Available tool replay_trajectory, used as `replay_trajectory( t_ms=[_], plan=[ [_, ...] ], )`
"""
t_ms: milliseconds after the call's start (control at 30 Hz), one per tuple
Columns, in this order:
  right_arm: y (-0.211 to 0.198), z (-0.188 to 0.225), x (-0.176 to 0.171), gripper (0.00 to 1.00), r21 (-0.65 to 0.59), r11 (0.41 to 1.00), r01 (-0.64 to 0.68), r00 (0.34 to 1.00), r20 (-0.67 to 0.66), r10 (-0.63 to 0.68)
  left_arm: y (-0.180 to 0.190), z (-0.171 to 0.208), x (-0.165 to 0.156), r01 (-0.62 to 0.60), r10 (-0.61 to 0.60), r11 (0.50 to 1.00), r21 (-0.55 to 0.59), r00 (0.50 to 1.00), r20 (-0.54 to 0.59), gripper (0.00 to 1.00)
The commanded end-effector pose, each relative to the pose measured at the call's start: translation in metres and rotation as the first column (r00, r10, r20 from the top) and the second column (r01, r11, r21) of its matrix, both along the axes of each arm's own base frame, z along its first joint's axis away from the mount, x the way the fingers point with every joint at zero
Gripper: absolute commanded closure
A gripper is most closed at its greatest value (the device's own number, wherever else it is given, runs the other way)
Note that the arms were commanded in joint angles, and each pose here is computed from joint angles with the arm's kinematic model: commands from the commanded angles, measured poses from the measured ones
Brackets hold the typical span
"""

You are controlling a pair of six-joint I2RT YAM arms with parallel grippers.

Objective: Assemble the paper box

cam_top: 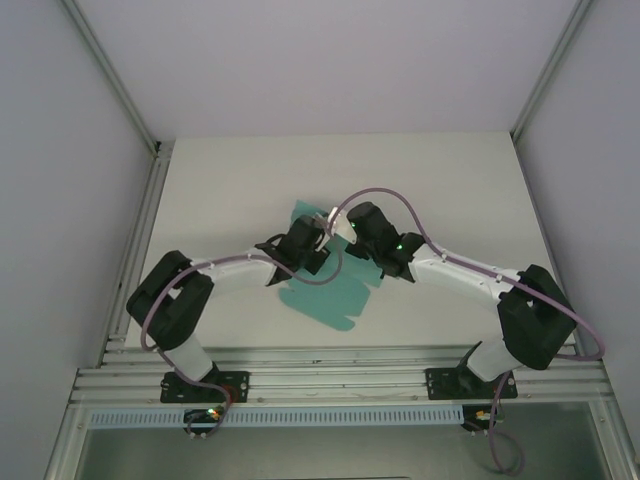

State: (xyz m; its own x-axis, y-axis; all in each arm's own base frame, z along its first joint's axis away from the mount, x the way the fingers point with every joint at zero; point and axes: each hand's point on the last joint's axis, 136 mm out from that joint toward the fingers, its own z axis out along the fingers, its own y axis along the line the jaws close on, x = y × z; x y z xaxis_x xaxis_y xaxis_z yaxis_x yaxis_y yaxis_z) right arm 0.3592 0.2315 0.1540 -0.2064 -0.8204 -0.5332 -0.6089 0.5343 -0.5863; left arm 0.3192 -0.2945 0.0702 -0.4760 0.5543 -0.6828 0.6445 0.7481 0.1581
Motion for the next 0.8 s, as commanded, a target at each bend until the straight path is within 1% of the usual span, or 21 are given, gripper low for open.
replay_trajectory(
  t_ms=[0,133,200,300,433,533,600,667,733,767],
  plan=[
    [0.028,0.008,-0.002,1.00,0.097,0.993,-0.062,0.998,0.027,0.059,-0.033,0.031,0.003,0.055,-0.054,0.999,0.002,0.992,0.115,0.93],
    [0.028,0.004,-0.002,1.00,0.102,0.993,-0.055,0.998,0.031,0.052,-0.044,0.029,0.002,0.044,-0.052,0.998,0.055,0.989,0.140,0.91],
    [0.026,0.004,-0.001,1.00,0.102,0.994,-0.050,0.998,0.035,0.046,-0.045,0.020,0.004,0.038,-0.047,0.996,0.075,0.991,0.125,0.91],
    [0.021,0.004,0.000,1.00,0.091,0.995,-0.037,0.999,0.038,0.033,-0.040,0.008,0.006,0.000,-0.009,0.995,0.099,0.996,0.093,0.89],
    [0.008,0.006,0.006,1.00,0.089,0.996,0.005,0.998,0.057,-0.010,-0.034,0.011,0.006,-0.030,0.027,0.999,0.041,0.998,0.057,0.72],
    [0.002,0.006,0.010,1.00,0.098,0.995,0.026,0.998,0.059,-0.032,-0.028,0.021,0.005,-0.039,0.039,0.999,0.004,0.998,0.056,0.68],
    [-0.002,0.006,0.012,1.00,0.096,0.995,0.038,0.997,0.058,-0.044,-0.027,0.025,0.000,-0.021,0.022,1.000,-0.018,0.999,0.045,0.67],
    [-0.005,0.005,0.015,1.00,0.090,0.995,0.053,0.997,0.059,-0.058,-0.025,0.030,-0.005,-0.010,0.012,0.999,-0.049,0.999,0.037,0.64],
    [-0.006,0.004,0.016,1.00,0.094,0.994,0.057,0.996,0.059,-0.062,-0.025,0.031,-0.011,0.011,-0.009,0.997,-0.074,1.000,0.026,0.59],
    [-0.007,0.003,0.016,1.00,0.099,0.994,0.056,0.997,0.054,-0.062,-0.024,0.031,-0.013,0.015,-0.014,0.997,-0.082,1.000,0.017,0.58]
  ],
)
